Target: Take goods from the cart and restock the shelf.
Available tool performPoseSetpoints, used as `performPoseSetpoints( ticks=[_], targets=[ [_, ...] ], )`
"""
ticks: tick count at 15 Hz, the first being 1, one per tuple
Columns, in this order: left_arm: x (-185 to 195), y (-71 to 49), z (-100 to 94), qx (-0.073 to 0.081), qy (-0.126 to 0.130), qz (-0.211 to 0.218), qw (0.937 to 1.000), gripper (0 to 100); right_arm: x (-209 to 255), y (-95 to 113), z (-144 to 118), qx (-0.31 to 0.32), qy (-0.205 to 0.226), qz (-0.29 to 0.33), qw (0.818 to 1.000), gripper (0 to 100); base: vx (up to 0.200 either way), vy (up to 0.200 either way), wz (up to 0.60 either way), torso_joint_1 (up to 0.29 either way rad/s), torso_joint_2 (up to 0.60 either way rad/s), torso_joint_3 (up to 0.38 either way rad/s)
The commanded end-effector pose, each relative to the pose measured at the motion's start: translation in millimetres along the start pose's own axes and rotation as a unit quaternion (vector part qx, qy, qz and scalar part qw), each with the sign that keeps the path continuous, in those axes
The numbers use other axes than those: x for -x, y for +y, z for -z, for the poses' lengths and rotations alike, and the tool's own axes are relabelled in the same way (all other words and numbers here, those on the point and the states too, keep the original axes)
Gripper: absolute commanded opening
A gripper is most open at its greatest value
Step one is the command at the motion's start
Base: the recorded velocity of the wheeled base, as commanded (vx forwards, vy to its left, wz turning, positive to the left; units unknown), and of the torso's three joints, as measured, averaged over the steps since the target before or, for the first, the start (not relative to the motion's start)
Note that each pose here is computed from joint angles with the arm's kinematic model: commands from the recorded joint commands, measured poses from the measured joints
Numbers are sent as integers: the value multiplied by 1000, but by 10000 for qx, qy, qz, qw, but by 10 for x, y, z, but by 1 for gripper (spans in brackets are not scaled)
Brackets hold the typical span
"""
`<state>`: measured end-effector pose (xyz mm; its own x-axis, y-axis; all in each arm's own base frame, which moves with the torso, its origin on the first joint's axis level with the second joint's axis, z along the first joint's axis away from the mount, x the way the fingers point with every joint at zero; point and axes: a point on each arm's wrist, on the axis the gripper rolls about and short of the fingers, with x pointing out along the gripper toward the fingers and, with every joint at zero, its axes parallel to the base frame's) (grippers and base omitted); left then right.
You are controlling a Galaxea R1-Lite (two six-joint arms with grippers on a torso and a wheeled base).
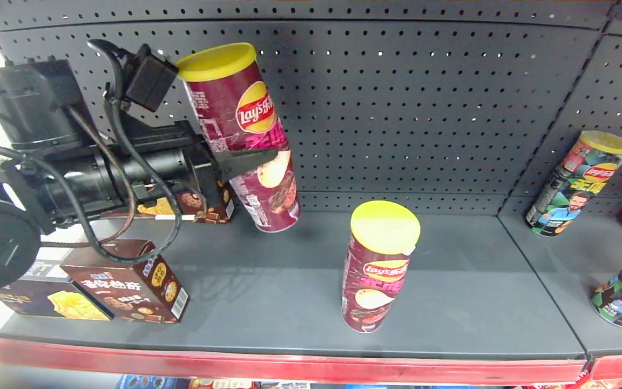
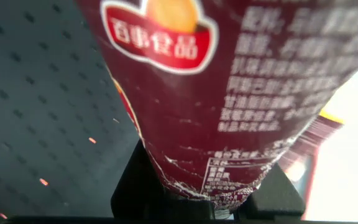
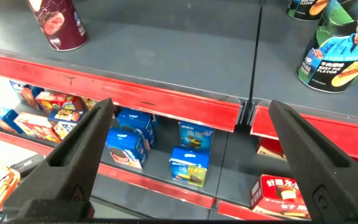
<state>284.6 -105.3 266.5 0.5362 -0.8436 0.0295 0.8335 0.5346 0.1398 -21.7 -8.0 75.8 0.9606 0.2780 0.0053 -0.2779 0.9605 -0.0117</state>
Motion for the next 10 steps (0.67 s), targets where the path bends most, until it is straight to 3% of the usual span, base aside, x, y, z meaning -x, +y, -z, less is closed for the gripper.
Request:
performPoseSetpoints(
  ticks=[1, 2, 4, 10],
  targets=[
    [-220, 124, 126, 5, 185, 81, 9998, 0, -2, 0, -2, 2, 11, -3, 10000, 100, 0, 0, 0, 0, 0, 0],
    [-331, 137, 209, -121, 411, 250, 9988, 0, -2, 0, -2, 2, 11, -3, 10000, 100, 0, 0, 0, 0, 0, 0],
    [-459, 185, 311, -332, 544, 648, 9959, 0, -2, 0, -2, 2, 11, -3, 10000, 100, 0, 0, 0, 0, 0, 0],
    [-898, 257, 592, -280, 626, 943, 9932, 0, -3, 0, 2, 2, 19, -3, 10000, 100, 0, 0, 0, 0, 0, 0]
  ],
)
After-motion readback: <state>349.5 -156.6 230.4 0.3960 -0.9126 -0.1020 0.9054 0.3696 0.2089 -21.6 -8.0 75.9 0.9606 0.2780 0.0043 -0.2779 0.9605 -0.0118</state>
